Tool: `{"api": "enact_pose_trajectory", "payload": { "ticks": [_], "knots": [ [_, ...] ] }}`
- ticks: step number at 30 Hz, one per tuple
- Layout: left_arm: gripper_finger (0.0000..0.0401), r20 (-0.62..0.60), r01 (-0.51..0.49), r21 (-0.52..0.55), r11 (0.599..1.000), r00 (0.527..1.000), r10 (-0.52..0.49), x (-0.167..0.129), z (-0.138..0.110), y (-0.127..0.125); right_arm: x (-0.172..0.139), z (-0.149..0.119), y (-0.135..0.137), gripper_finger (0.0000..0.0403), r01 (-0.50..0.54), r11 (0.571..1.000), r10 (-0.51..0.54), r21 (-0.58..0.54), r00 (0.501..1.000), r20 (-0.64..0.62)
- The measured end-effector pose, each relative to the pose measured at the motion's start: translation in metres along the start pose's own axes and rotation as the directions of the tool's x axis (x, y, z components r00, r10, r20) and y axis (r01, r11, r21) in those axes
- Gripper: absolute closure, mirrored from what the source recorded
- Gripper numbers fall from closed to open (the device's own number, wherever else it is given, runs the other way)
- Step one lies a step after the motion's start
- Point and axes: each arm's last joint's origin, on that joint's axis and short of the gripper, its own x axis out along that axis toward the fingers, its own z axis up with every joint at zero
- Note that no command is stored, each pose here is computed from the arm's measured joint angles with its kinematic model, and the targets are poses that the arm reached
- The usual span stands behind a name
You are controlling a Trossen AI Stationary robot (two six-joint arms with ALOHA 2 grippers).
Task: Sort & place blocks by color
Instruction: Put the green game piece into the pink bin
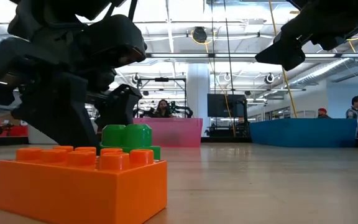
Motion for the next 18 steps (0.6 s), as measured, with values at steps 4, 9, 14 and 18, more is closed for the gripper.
{"api": "enact_pose_trajectory", "payload": {
  "ticks": [4,9,14,18],
  "knots": [
    [0.016,-0.003,0.022,0.0,1.0,1.0,-0.022,0.0,0.0,0.0,0.0,0.0,0.0,0.009,0.0,1.0,0.0,0.0,1.0,-0.001],
    [0.0257,0.006,0.025,-0.012,1.0,1.0,-0.025,0.0,0.001,0.001,0.0,0.0,0.0,0.009,0.0,1.0,0.0,-0.01,1.0,-0.002],
    [0.0269,0.008,0.017,-0.042,0.999,1.0,-0.017,0.001,0.002,0.007,0.0,0.0,0.0,0.009,0.002,1.0,-0.002,-0.019,1.0,-0.001],
    [0.0269,0.037,-0.07,-0.139,0.988,0.996,0.076,-0.004,0.006,0.026,0.0,-0.001,0.0,0.009,0.003,1.0,-0.003,-0.025,1.0,-0.006]
  ]
}}
